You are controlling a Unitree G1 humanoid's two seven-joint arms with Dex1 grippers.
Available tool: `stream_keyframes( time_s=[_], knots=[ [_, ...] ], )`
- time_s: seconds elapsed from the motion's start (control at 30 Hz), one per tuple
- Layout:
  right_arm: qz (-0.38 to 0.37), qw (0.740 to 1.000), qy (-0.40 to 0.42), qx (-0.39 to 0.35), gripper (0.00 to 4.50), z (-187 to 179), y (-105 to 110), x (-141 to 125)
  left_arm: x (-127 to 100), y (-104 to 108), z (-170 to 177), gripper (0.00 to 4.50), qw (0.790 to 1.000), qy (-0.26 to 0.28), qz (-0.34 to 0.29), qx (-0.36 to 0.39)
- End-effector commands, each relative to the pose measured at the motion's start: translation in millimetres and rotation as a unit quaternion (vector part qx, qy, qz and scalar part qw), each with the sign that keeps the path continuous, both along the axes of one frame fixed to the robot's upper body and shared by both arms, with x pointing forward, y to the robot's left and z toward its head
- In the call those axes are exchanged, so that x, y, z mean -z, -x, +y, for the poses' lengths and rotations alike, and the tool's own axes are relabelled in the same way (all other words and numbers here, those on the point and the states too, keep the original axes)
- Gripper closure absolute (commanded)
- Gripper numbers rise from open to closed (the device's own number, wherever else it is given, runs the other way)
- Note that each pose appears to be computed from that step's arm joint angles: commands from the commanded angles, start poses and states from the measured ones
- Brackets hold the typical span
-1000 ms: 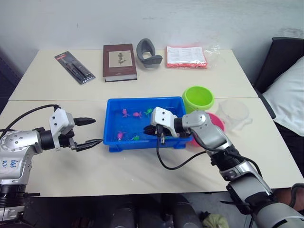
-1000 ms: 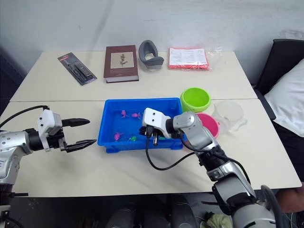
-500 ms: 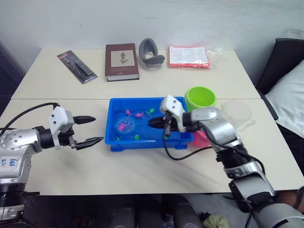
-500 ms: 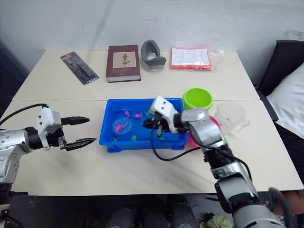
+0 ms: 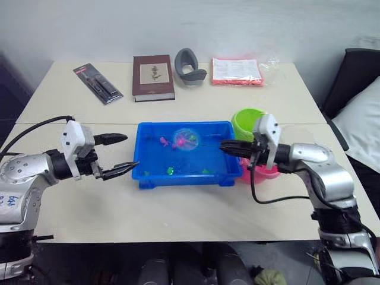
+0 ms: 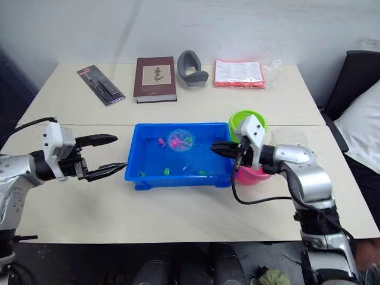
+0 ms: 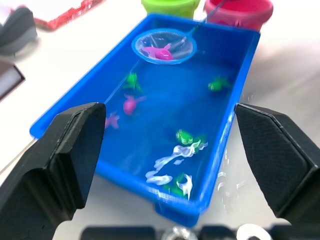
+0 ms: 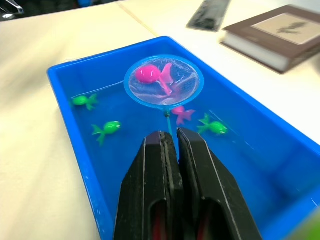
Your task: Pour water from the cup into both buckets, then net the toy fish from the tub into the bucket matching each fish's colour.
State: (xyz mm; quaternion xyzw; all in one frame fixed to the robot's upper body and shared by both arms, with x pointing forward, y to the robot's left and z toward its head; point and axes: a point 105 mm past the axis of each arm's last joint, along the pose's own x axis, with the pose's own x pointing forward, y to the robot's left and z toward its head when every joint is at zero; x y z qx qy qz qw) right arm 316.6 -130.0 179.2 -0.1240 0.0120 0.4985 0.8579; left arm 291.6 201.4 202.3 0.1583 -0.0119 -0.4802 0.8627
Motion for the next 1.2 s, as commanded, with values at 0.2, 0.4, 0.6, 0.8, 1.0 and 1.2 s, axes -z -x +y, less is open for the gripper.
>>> stream_keyframes(
  time_s=[0.2,0.4,0.6,0.8,1.0,1.2],
  knots=[
    [-0.059,0.995,-0.009,0.079,4.5,-52,30,-29,-10,-18,-21,0.07,0.998,0.041,0.013,0.038],
    [-0.077,0.98,-0.025,0.183,4.5,-107,51,-48,-10,-27,-45,0.07,0.995,0.043,0.009,0.086],
    [-0.1,0.962,-0.006,0.253,4.5,-145,71,-47,-10,-32,-54,0.07,0.993,0.045,0.011,0.105],
    [-0.152,0.944,0.106,0.274,4.5,-168,87,-6,-17,-44,-64,0.07,0.993,0.064,-0.018,0.099],
    [-0.211,0.923,0.184,0.264,4.5,-157,85,22,-8,-41,-74,0.07,0.992,0.053,-0.017,0.112],
    [-0.272,0.899,0.232,0.253,4.5,-138,81,22,-2,-36,-75,0.07,0.991,0.051,0.002,0.122]
  ],
)
